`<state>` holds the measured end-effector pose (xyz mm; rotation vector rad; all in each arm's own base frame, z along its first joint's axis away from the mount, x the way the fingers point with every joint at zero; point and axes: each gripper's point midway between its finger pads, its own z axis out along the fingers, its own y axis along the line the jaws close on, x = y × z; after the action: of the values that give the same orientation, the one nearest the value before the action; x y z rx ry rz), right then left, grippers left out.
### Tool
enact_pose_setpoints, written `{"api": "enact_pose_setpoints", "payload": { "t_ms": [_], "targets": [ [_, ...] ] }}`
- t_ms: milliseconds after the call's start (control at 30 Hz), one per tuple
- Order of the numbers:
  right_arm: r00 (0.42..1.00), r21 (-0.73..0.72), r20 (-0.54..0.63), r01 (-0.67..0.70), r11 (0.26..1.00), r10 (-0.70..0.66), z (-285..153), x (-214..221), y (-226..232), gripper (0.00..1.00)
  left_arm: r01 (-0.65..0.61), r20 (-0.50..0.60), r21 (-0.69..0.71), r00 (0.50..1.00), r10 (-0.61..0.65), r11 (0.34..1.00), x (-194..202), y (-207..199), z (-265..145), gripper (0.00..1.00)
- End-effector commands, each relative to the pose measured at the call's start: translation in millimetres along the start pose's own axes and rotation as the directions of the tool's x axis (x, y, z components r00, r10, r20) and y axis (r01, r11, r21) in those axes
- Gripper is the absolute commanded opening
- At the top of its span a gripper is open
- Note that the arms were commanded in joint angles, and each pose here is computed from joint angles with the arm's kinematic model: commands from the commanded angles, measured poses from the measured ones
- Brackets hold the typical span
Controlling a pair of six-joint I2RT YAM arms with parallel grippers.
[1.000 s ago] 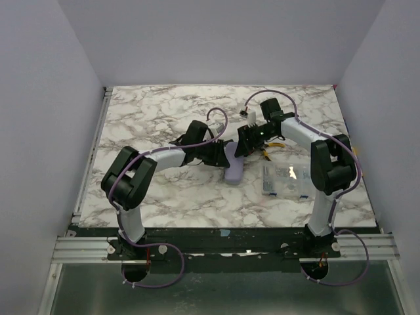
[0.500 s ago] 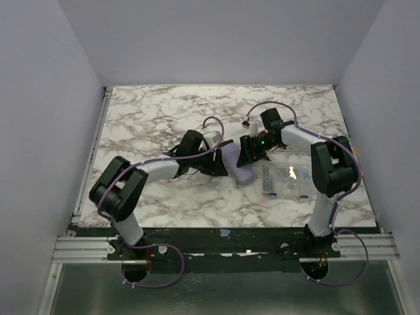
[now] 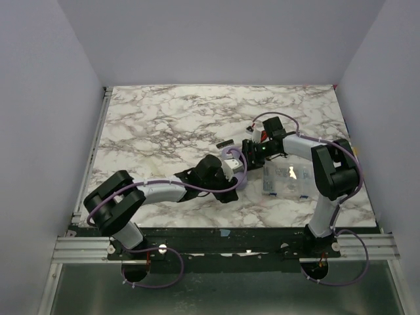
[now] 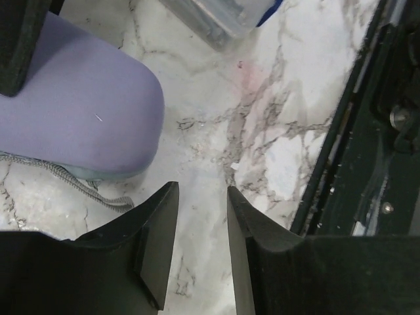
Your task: Open the umbrella
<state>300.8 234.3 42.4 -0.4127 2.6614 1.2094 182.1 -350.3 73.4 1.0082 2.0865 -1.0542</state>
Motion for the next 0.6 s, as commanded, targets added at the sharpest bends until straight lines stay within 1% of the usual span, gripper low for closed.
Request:
{"api": "enact_pose_setpoints", "payload": {
  "t_ms": [0, 33, 100, 133, 300, 367, 567],
  "targets": [
    [0.998, 0.052, 0.021, -0.055, 0.997, 0.054, 6.8, 10.2, -12.8, 0.25, -0.032, -0.005, -0.072, 0.999, 0.031, 0.997, -0.7, 19.4, 18.9, 0.36],
    [0.999, 0.058, 0.027, -0.046, 0.997, 0.045, 6.5, 11.5, -14.2, 0.21, -0.028, -0.018, -0.084, 0.999, 0.027, 0.996, 2.9, 23.7, 20.6, 0.36],
    [0.999, 0.067, 0.027, -0.034, 0.997, 0.032, 5.6, 16.0, -16.7, 0.05, -0.023, -0.027, -0.105, 0.999, 0.02, 0.994, 6.5, 31.8, 19.3, 0.35],
    [0.999, 0.076, 0.026, -0.026, 0.997, 0.024, 5.1, 18.1, -18.2, 0.01, -0.021, -0.028, -0.113, 0.999, 0.018, 0.993, 8.3, 36.1, 16.5, 0.35],
    [0.999, 0.1, 0.023, 0.025, 0.995, -0.028, 3.6, 19.7, -23.9, 0.0, -0.064, -0.014, -0.159, 0.998, 0.063, 0.985, 17.6, 49.0, 1.8, 0.36],
    [0.999, 0.096, 0.008, 0.034, 0.995, -0.035, 4.4, 20.4, -24.5, 0.0, -0.108, 0.004, -0.173, 0.994, 0.11, 0.979, 13.8, 51.9, -0.4, 0.37],
    [0.999, 0.08, -0.022, 0.04, 0.996, -0.038, 5.5, 19.6, -23.2, 0.0, -0.216, -0.003, -0.227, 0.975, 0.221, 0.95, 8.9, 68.4, 3.0, 0.38]
  ]
}}
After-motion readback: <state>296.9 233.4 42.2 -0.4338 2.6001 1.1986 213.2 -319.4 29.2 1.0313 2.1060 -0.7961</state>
